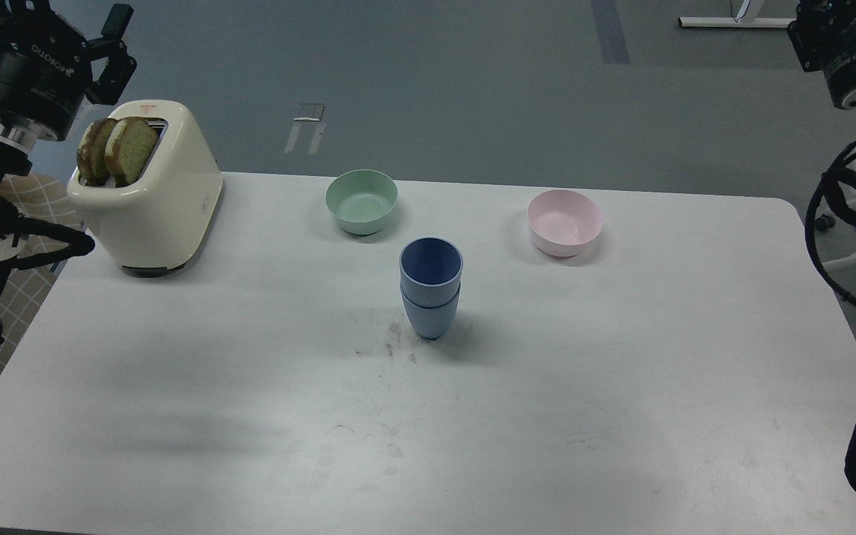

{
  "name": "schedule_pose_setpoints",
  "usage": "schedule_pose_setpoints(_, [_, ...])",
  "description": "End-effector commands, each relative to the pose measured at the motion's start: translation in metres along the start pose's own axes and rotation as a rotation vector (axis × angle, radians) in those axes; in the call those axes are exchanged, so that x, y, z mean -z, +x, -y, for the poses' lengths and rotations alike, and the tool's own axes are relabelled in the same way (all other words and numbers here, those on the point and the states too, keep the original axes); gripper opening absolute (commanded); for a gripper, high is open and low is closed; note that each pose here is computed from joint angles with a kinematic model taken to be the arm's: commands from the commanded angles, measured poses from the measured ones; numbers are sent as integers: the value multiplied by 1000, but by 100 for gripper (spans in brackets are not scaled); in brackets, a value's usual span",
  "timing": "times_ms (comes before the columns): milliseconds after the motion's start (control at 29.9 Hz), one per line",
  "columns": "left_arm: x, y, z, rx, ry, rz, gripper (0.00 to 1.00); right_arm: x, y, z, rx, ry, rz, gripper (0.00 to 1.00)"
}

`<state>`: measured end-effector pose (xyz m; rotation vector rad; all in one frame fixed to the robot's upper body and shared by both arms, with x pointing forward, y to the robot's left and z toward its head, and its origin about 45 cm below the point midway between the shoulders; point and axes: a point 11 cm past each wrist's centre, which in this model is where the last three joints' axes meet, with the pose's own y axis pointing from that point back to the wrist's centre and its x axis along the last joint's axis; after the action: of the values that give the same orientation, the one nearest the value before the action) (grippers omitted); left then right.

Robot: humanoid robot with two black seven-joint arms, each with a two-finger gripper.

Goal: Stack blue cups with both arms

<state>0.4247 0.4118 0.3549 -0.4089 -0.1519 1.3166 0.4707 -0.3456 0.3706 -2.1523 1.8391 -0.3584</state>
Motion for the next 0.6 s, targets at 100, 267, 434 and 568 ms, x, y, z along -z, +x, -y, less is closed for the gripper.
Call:
schedule_pose_setpoints(100, [-2,2,1,-21,-22,-58,98,-5,12,-12,-29,37,262,100])
schedule_pose_setpoints(267, [-1,2,0,-21,-21,-64,98,-2,6,-11,-28,59,310,100])
schedule_pose_setpoints(434, [2,3,-1,-29,-17,-71,98,2,-2,-9,-10,76,321,100])
schedule_pose_setpoints(568, [1,5,-2,-41,-27,-98,98,0,0,-13,-14,72,320,100])
